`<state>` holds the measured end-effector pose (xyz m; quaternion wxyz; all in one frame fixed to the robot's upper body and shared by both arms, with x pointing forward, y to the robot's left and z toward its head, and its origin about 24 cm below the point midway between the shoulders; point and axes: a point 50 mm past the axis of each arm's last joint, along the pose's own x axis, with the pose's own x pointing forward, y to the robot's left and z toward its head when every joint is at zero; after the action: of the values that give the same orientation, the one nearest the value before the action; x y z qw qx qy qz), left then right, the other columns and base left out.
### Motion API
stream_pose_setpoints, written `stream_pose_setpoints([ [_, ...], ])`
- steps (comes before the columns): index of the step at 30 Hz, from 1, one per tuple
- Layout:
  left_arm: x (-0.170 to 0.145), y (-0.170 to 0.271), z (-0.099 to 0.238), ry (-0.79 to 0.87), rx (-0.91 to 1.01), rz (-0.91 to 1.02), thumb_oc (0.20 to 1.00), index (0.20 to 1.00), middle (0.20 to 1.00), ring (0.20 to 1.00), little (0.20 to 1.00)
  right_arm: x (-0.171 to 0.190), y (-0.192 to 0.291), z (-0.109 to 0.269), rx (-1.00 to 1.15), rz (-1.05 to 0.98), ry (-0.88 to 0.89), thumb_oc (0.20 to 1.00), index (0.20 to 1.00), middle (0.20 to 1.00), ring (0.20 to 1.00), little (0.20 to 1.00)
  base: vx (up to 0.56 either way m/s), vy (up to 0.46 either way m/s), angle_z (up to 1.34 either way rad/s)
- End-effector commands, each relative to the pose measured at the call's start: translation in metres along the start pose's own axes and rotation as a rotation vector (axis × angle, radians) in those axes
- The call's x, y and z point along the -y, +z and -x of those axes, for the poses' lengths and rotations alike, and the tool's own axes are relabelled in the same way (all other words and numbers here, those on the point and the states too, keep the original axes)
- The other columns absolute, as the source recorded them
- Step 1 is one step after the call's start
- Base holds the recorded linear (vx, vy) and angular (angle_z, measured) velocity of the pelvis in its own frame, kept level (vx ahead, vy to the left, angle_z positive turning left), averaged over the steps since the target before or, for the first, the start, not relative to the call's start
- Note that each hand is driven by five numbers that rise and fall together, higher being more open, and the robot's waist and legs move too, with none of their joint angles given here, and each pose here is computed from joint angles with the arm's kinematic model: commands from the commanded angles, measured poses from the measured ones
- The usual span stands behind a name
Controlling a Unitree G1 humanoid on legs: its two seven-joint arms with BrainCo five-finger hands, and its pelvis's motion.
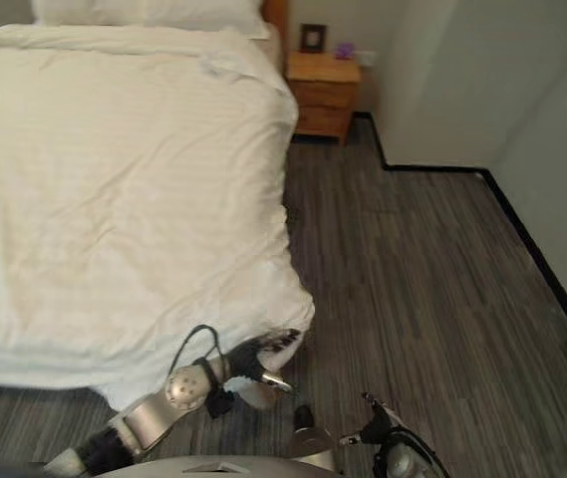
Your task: Making the bed.
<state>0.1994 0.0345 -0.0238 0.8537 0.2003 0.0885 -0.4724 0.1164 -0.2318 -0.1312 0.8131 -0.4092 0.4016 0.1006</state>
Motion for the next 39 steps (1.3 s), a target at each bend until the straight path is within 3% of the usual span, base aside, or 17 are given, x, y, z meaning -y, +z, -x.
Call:
stream_pose_setpoints([
  [1,0.022,0.040,-0.023,-0.094,0.197,0.164,1.000,1.000,1.000,1.000,1.000,0.028,0.001,-0.005,0.020,0.004,-0.100,1.000,1.000,1.000,1.000,1.000,-0.03,-0.040,-0.53],
  [2,0.035,0.042,-0.031,-0.154,0.196,0.304,1.000,1.000,1.000,1.000,1.000,0.031,-0.005,-0.004,-0.006,0.014,-0.104,1.000,1.000,1.000,1.000,1.000,-0.02,-0.035,-0.39],
  [6,0.036,0.058,-0.037,-0.189,0.255,0.402,1.000,1.000,1.000,1.000,1.000,0.030,-0.016,-0.005,-0.062,0.040,-0.094,1.000,1.000,1.000,1.000,1.000,-0.03,-0.027,-0.08],
  [10,0.024,0.107,-0.038,-0.243,0.456,0.545,1.000,1.000,1.000,1.000,1.000,0.036,-0.023,-0.007,-0.115,0.084,-0.117,1.000,1.000,1.000,1.000,1.000,-0.04,-0.014,0.09],
  [11,-0.002,0.130,-0.027,-0.170,0.587,0.592,1.000,1.000,1.000,1.000,1.000,0.046,-0.023,-0.008,-0.112,0.083,-0.159,1.000,1.000,1.000,1.000,1.000,-0.04,-0.004,0.19],
  [12,-0.003,0.131,-0.026,-0.167,0.587,0.593,1.000,1.000,1.000,1.000,1.000,0.046,-0.022,-0.008,-0.111,0.083,-0.160,1.000,1.000,1.000,1.000,1.000,-0.03,-0.001,0.20],
  [15,-0.054,0.154,0.006,0.045,0.761,0.551,1.000,1.000,1.000,1.000,1.000,0.072,-0.010,-0.009,-0.048,0.045,-0.268,1.000,1.000,1.000,1.000,1.000,-0.03,-0.001,0.26],
  [17,-0.100,0.132,0.048,0.354,0.764,0.467,1.000,1.000,1.000,1.000,1.000,0.113,0.011,-0.003,0.078,-0.017,-0.413,1.000,1.000,1.000,1.000,1.000,-0.02,-0.012,0.44],
  [18,-0.100,0.131,0.049,0.355,0.763,0.467,1.000,1.000,1.000,1.000,1.000,0.113,0.011,-0.002,0.078,-0.016,-0.411,1.000,1.000,1.000,1.000,1.000,0.00,-0.023,0.60],
  [19,-0.114,0.111,0.064,0.474,0.708,0.444,1.000,1.000,1.000,1.000,1.000,0.132,0.017,0.003,0.127,-0.020,-0.470,0.642,0.642,0.642,0.642,0.642,0.01,-0.004,0.59],
  [20,-0.126,0.089,0.081,0.594,0.639,0.408,1.000,1.000,1.000,1.000,1.000,0.148,0.025,0.008,0.173,-0.006,-0.513,0.451,0.451,0.451,0.451,0.451,0.02,-0.006,0.50],
  [21,-0.134,0.073,0.097,0.692,0.579,0.366,1.000,1.000,1.000,1.000,1.000,0.163,0.030,0.013,0.204,0.004,-0.560,0.200,0.200,0.200,0.200,0.200,0.04,-0.006,0.49],
  [22,-0.141,0.037,0.129,0.851,0.423,0.305,1.000,1.000,1.000,1.000,1.000,0.181,0.045,0.019,0.278,-0.012,-0.606,0.200,0.200,0.200,0.200,0.200,0.03,-0.011,0.39],
  [26,-0.135,-0.026,0.171,1.025,0.148,0.347,1.000,1.000,1.000,1.000,1.000,0.195,0.077,0.025,0.422,-0.126,-0.616,0.200,0.200,0.200,0.200,0.200,0.05,0.004,0.50],
  [30,-0.107,-0.110,0.224,1.261,-0.203,0.573,1.000,1.000,1.000,1.000,1.000,0.178,0.119,0.008,0.611,-0.800,-0.395,0.200,0.200,0.200,0.200,0.200,0.06,-0.013,0.37],
  [31,-0.107,-0.110,0.224,1.262,-0.202,0.573,1.000,1.000,1.000,1.000,1.000,0.178,0.119,0.008,0.612,-0.802,-0.394,0.200,0.200,0.200,0.200,0.200,0.05,-0.019,0.39],
  [39,-0.064,-0.155,0.253,1.418,-0.349,0.831,1.000,1.000,1.000,1.000,1.000,0.199,0.188,0.012,0.957,-1.519,-0.230,0.200,0.200,0.200,0.200,0.200,0.02,-0.053,0.47],
])
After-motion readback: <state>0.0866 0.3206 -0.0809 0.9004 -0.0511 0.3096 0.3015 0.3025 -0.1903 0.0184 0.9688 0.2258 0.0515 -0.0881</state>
